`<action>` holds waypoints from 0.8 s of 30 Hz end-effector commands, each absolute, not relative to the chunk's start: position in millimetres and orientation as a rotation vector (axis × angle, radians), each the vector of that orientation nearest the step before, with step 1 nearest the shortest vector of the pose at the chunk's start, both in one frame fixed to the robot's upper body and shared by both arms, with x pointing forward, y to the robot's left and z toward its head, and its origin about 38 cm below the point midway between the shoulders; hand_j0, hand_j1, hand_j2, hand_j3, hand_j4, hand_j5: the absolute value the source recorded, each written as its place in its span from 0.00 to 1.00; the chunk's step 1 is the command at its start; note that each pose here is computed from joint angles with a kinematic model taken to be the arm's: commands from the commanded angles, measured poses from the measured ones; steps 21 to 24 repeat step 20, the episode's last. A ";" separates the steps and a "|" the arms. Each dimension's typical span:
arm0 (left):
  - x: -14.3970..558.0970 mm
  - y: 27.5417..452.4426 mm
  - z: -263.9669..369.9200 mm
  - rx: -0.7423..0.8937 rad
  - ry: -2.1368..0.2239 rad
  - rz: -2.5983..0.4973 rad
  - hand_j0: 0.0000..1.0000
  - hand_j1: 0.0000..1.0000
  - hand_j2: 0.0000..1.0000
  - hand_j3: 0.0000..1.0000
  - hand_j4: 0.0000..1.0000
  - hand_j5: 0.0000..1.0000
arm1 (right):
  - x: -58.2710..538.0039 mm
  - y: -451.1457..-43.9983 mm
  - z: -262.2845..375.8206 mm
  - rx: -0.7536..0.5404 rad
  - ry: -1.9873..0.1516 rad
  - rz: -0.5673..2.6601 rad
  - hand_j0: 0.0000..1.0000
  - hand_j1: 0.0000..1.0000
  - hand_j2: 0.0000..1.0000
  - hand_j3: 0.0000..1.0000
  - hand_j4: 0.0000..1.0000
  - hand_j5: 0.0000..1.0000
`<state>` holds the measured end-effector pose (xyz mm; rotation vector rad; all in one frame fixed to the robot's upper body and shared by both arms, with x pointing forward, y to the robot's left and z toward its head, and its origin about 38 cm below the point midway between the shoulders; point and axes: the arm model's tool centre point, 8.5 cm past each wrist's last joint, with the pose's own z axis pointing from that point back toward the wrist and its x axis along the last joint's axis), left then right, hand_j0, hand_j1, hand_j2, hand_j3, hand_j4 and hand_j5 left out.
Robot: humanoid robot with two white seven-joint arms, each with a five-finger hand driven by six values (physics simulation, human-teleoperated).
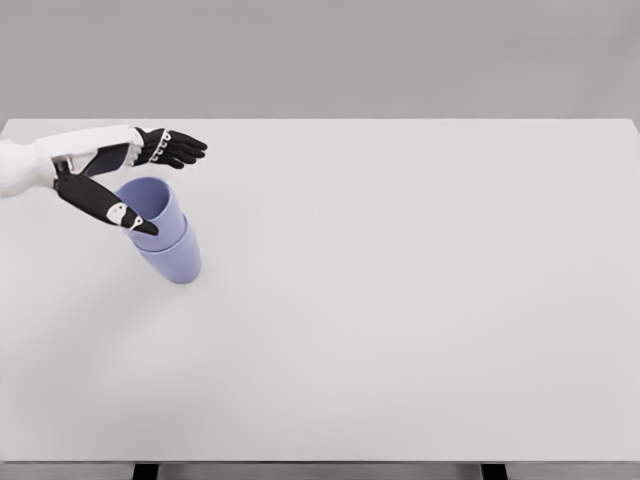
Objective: Place the right cup on the left cup with left arm
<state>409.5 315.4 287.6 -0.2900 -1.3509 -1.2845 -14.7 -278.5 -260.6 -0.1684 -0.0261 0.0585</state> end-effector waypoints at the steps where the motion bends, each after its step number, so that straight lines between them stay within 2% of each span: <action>1: 408.3 315.6 299.5 -0.284 -1.383 -1.287 1.00 1.00 1.00 1.00 1.00 1.00 | -14.7 -278.6 -260.6 -0.168 -0.026 0.058 1.00 1.00 1.00 1.00 1.00 1.00; 8: 393.4 335.8 327.6 -0.230 -1.541 -1.382 1.00 1.00 1.00 1.00 1.00 1.00 | -14.7 -278.6 -260.6 -0.168 -0.026 0.058 1.00 1.00 1.00 1.00 1.00 1.00; 24: 384.9 337.2 327.7 -0.217 -1.533 -1.412 1.00 1.00 1.00 1.00 1.00 1.00 | -14.7 -278.6 -260.6 -0.168 -0.026 0.058 1.00 1.00 1.00 1.00 1.00 1.00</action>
